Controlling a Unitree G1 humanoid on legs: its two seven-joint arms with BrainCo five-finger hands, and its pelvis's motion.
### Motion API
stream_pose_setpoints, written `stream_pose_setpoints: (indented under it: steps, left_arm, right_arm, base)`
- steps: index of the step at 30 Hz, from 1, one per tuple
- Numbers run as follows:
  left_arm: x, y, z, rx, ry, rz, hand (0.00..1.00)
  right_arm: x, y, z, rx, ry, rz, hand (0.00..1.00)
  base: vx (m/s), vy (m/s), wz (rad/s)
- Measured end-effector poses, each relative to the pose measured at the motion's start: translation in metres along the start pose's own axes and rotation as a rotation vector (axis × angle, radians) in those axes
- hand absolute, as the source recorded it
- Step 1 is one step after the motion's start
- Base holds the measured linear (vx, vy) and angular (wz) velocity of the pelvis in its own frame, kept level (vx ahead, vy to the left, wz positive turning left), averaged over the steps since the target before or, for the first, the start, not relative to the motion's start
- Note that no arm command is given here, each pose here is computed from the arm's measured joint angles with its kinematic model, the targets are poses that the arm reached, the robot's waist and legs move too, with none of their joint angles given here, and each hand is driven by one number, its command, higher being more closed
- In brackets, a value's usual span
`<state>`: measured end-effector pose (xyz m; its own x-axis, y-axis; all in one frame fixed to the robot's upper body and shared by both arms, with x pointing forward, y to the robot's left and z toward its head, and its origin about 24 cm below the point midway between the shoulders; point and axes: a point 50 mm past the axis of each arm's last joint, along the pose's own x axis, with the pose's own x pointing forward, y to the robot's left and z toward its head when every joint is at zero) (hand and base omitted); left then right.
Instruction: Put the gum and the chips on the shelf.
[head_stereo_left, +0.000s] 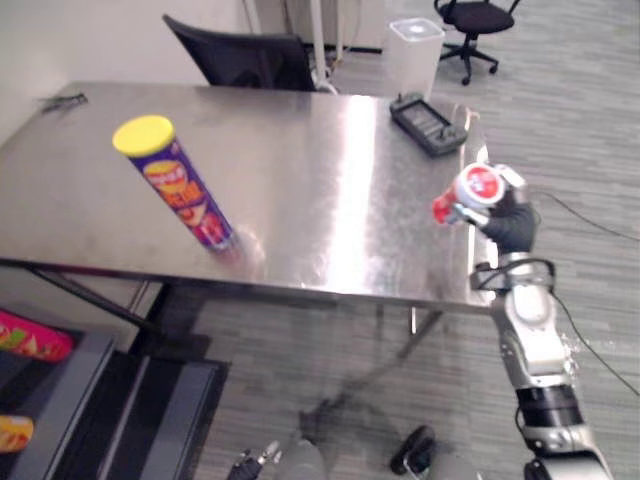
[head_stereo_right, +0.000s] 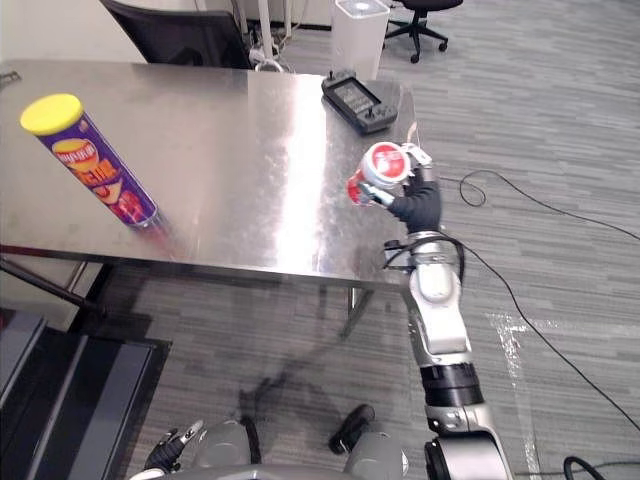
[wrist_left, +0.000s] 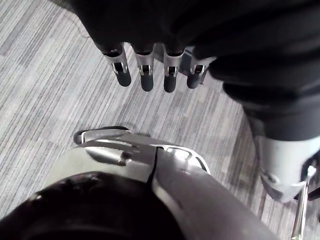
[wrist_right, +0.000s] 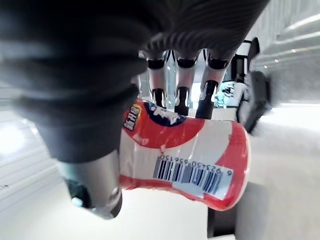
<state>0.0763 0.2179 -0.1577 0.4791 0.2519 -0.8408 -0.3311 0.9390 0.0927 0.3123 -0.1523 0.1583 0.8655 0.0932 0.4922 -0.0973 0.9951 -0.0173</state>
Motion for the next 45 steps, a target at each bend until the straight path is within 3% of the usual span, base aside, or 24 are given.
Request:
stream_pose_setpoints:
  steps: [5, 12, 20, 34, 45]
  left_arm:
    - [-0.001, -0.009, 0.004, -0.06, -0.04, -0.024, 0.0]
    - [-0.008, -0.008, -0.021, -0.076, 0.054, -0.009, 0.0]
    - [-0.005, 0.002, -0.021, -0.045, 0.077, 0.013, 0.0]
    - [-0.003, 0.013, -0.016, -0.059, 0.079, 0.038, 0.0]
    - [0.0, 0.012, -0.001, -0.105, 0.007, 0.02, 0.0]
  right_arm:
    - [0.029, 0.017, 0.011, 0.028, -0.042, 0.066, 1.0]
    - [0.01, -0.053, 0.035, -0.08, -0.127, -0.167, 1.0]
    - [-0.029, -0.084, 0.026, -0.113, -0.066, -0.293, 1.0]
    - [-0.037, -0.079, 0.014, -0.072, -0.02, -0.345, 1.0]
    - [-0.019, -0.065, 0.018, -0.047, -0.046, -0.286, 1.0]
  base:
    - [-0.12, -0.18, 1.24]
    - [-0.11, -0.071, 1.66]
    - [-0.16, 0.292, 0.55]
    - [-0.1, 0.169, 0.11]
    - [-0.03, 0.078, 0.06]
